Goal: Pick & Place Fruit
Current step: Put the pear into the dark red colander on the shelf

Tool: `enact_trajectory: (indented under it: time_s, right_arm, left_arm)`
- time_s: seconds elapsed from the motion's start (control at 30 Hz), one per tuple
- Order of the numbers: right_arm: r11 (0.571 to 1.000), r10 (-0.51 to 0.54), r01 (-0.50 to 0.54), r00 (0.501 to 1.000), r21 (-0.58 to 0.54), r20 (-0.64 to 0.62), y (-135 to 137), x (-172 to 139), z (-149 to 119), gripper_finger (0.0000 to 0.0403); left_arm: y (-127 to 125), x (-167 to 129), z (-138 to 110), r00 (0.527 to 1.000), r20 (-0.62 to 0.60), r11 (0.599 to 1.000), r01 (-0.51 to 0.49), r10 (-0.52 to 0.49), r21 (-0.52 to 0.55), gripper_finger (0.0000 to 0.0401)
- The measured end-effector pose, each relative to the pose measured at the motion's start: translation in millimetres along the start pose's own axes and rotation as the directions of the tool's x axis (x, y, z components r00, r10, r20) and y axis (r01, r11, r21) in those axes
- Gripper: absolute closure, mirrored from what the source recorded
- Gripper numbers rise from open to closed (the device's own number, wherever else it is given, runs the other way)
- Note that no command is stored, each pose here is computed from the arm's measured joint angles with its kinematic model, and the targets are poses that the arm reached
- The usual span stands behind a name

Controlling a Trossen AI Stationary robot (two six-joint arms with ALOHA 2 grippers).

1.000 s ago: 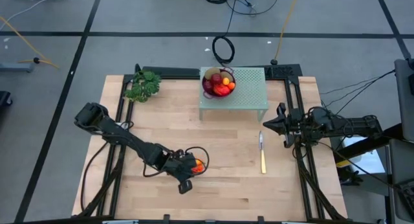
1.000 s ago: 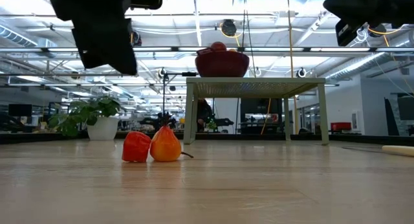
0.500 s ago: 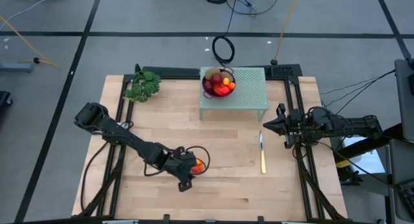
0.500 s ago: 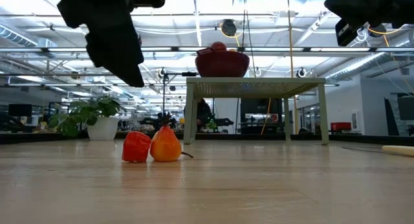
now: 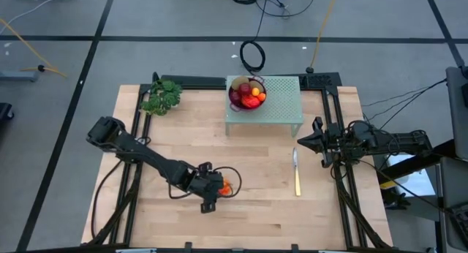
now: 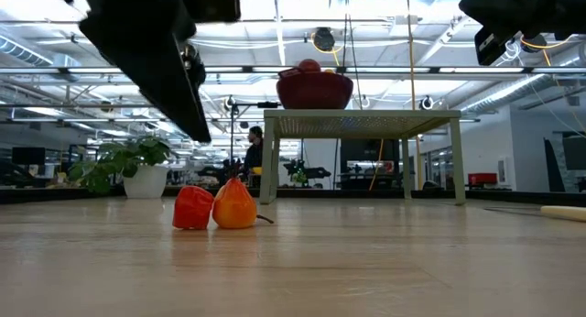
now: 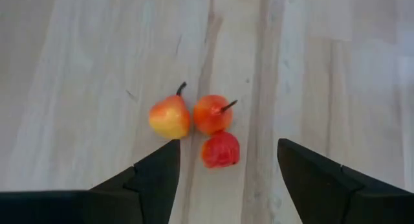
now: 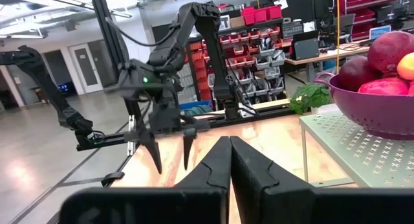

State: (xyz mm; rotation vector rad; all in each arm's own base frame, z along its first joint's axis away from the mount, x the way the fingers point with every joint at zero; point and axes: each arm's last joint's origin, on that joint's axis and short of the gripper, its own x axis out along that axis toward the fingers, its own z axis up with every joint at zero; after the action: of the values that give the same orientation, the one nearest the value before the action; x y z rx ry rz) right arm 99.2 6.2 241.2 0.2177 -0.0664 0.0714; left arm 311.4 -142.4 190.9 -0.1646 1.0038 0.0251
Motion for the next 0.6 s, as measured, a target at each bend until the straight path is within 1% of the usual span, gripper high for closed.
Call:
enact_trajectory:
  time_s: [0.07,0.1,0.2,0.33,0.43,0.6]
  right_arm:
    - [1.000,0.000,0.000,1.000,0.000,0.000,0.0,0.0,0.0,0.0403]
    - [1.000,0.000,0.000,1.000,0.000,0.000,0.0,0.0,0.0,0.0403]
    - [1.000,-0.001,0.001,1.000,0.000,0.001,0.0,0.0,0.0,0.0403]
    - [1.000,0.000,0.000,1.000,0.000,0.000,0.0,0.0,0.0,0.0403]
    - [1.000,-0.001,0.001,1.000,0.000,0.001,0.0,0.0,0.1,0.0403]
    - [1.000,0.000,0.000,1.000,0.000,0.001,0.1,0.0,0.3,0.0403]
  left_arm:
    - [1.6,9.0,-1.2,1.000,-0.020,0.999,-0.005,0.004,-0.052,0.0141]
    - [1.5,13.7,-3.3,0.999,-0.039,0.998,-0.007,0.005,-0.060,0.0141]
    - [0.8,27.9,-8.8,0.997,-0.082,0.999,-0.008,0.004,-0.049,0.0141]
    - [0.7,40.0,-13.3,0.994,-0.106,0.999,-0.021,0.017,-0.044,0.0141]
    - [2.9,45.9,-15.3,0.993,-0.109,0.997,-0.057,0.052,-0.047,0.0141]
    - [4.2,48.8,-15.1,0.993,-0.106,0.996,-0.068,0.061,-0.065,0.0141]
